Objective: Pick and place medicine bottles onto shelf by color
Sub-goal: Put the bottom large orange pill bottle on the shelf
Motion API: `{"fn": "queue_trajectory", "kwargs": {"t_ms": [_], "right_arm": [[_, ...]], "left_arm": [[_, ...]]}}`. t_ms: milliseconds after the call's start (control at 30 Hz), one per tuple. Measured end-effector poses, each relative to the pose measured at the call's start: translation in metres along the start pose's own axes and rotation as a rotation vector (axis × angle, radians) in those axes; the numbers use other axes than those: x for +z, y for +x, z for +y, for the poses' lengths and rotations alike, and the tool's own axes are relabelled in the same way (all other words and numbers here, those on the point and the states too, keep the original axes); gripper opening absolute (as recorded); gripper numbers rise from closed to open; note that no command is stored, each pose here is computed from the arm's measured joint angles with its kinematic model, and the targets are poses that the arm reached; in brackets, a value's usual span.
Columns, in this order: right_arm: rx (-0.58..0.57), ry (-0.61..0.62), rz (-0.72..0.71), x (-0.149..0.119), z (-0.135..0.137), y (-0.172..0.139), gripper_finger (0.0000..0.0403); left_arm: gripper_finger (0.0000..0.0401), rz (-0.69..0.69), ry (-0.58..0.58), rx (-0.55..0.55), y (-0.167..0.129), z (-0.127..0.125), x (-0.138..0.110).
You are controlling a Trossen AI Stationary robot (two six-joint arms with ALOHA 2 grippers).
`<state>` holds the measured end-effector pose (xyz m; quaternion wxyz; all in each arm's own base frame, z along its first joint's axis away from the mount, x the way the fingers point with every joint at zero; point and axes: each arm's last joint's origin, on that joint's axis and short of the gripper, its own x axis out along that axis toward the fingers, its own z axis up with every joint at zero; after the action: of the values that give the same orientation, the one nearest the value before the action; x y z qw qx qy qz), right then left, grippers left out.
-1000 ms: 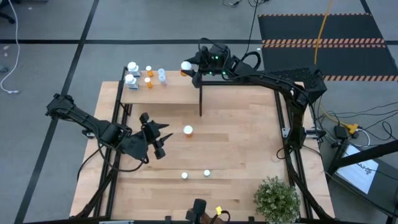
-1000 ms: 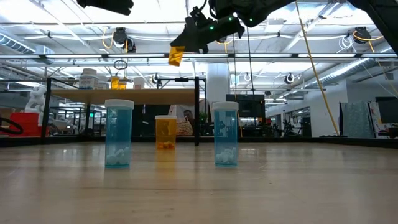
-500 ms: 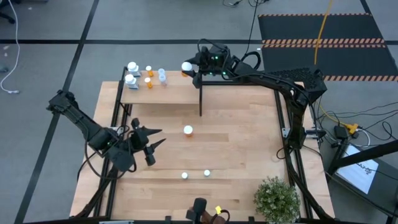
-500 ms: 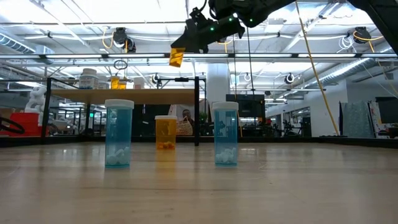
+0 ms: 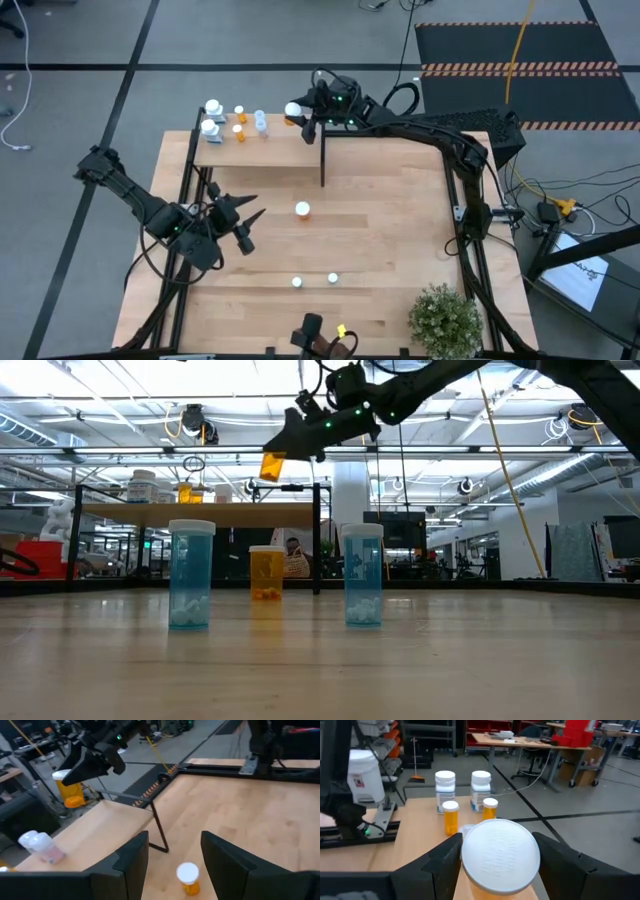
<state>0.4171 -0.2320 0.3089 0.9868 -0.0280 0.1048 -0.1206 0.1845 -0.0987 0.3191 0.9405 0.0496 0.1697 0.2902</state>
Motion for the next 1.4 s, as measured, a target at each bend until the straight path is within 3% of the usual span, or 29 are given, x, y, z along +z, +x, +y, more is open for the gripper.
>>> {"fn": "queue_trajectory", "kwargs": {"t_ms": [500,633,800,1067,1400], "right_arm": [[-0.006,0.041,-0.027,-0.021,-0.003,0.020,0.0226],[0.056,0.112,-0.014,-0.022,0.003,0.021,0.0226],[0.026,0.042,-0.007,-0.026,0.012,0.027,0.0226],[-0.037,0.085,-0.017,-0.041,-0.017,0.030,0.0226],[-0.047,0.053,-0.005,-0.044,-0.024,0.028,0.0226]], "left_arm": [[0.0182,0.009,-0.039,0.106,0.019,0.011,0.005],[0.0182,0.011,-0.041,0.115,0.021,0.013,0.005],[0.0182,0.010,-0.041,0.116,0.021,0.013,0.005],[0.0182,0.009,-0.046,0.112,0.021,0.012,0.006],[0.0182,0.013,-0.034,0.105,0.021,0.012,0.006]]}}
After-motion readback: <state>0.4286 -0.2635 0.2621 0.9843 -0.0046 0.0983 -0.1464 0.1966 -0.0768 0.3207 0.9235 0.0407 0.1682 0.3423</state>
